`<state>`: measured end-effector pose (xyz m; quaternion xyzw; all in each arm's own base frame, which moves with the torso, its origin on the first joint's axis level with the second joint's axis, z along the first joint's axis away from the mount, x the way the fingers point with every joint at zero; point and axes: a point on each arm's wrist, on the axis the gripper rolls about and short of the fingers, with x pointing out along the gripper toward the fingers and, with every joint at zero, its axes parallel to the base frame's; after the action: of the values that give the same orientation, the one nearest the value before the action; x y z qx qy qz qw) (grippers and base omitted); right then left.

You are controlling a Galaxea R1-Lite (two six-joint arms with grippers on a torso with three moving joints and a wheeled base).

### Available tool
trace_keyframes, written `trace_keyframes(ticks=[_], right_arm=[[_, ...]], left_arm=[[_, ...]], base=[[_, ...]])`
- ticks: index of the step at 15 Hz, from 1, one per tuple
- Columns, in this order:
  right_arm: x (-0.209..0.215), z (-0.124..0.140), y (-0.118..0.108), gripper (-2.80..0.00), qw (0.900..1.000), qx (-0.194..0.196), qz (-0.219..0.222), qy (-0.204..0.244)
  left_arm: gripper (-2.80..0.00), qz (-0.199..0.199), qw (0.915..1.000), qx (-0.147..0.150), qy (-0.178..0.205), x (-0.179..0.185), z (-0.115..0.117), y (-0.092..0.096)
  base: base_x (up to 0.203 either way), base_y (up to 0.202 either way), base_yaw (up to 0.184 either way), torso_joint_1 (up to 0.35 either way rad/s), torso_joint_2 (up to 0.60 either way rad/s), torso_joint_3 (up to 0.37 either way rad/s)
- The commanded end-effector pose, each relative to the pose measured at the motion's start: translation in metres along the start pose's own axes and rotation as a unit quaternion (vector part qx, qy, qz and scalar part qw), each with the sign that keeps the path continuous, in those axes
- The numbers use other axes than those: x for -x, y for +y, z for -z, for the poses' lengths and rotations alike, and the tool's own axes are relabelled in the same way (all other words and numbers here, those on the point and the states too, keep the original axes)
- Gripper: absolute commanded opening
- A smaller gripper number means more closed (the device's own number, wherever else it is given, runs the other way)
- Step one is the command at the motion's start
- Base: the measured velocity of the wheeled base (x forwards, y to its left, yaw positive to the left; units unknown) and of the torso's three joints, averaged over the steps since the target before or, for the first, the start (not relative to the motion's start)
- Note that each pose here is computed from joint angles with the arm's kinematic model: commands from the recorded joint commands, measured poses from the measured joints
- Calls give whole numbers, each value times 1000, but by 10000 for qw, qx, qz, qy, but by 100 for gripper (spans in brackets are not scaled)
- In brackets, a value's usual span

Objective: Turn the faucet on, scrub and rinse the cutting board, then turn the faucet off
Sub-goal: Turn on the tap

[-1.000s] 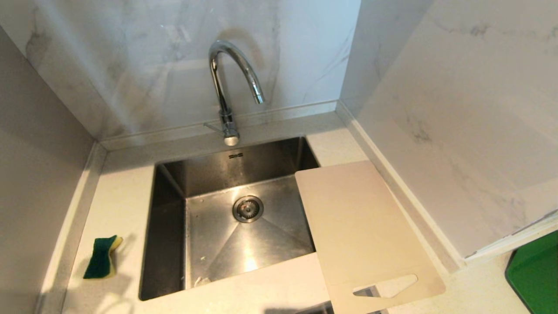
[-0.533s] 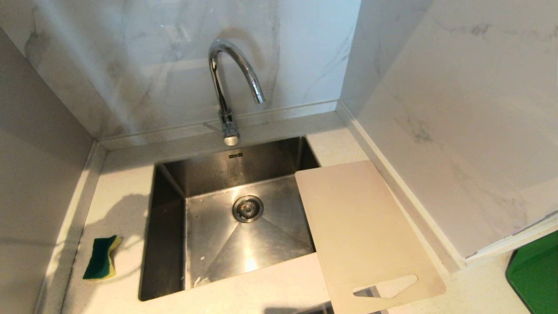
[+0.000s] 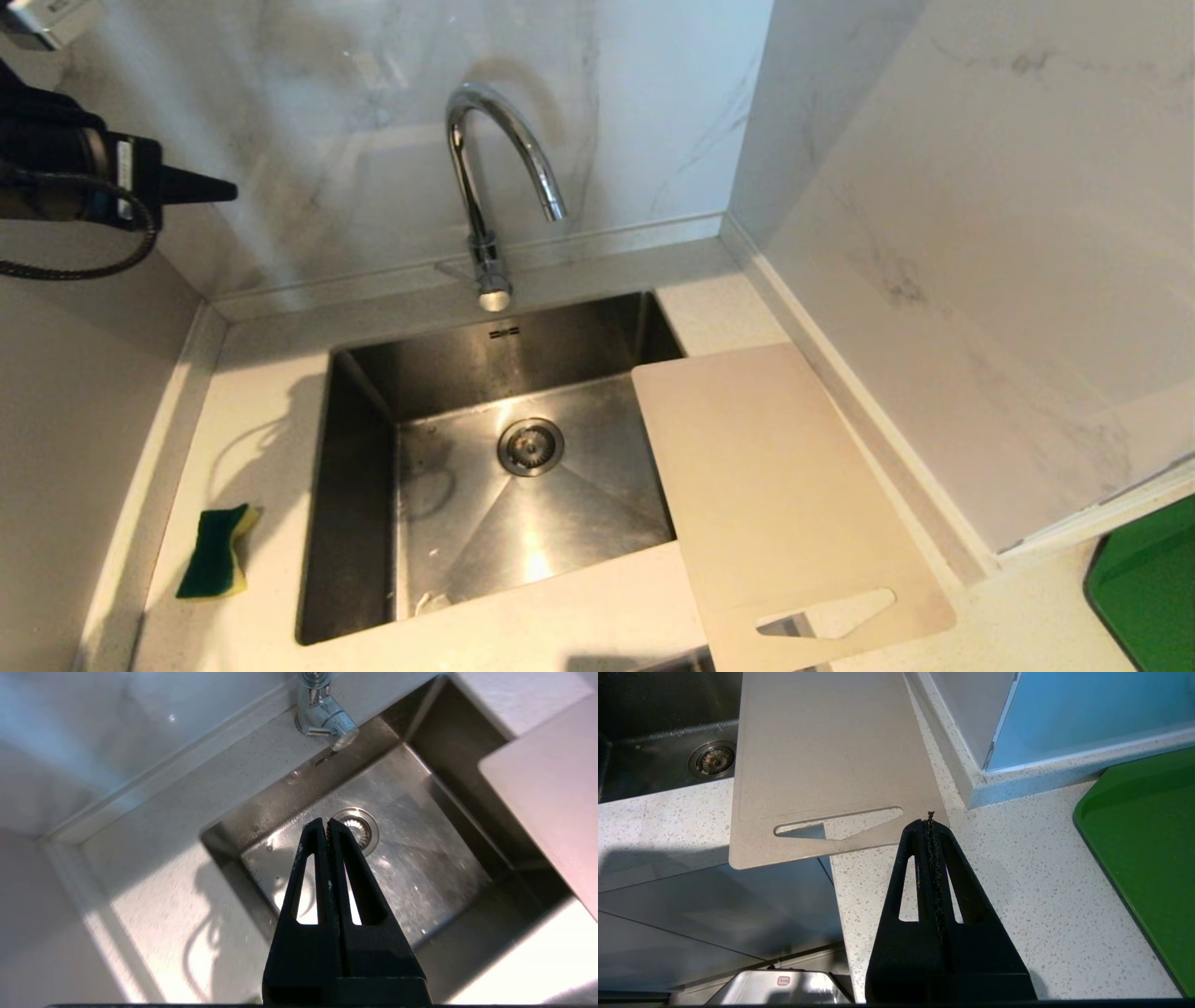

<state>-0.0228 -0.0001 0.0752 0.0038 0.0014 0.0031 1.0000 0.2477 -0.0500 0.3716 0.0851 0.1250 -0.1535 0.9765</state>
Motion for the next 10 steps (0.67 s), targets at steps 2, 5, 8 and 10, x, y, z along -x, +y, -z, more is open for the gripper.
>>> trace_keyframes(ticks=[2, 5, 8, 10], right_arm=[[0, 0, 0, -280, 10000, 0, -7, 9], [0, 0, 0, -280, 10000, 0, -4, 9], [0, 0, 0, -280, 10000, 0, -7, 9], [0, 0, 0, -280, 10000, 0, 0, 9]], left_arm=[[-280, 114, 9992, -24, 378, -72, 4, -12], [-280, 155, 9988, 56, 468, -111, 6, -19], [-280, -348, 9975, -31, 618, -148, 19, -35], [-280, -600, 9973, -112, 406, -169, 22, -54]], base=[[0, 0, 0, 0, 0, 0], [0, 0, 0, 0, 0, 0], [0, 0, 0, 0, 0, 0], [0, 0, 0, 0, 0, 0]])
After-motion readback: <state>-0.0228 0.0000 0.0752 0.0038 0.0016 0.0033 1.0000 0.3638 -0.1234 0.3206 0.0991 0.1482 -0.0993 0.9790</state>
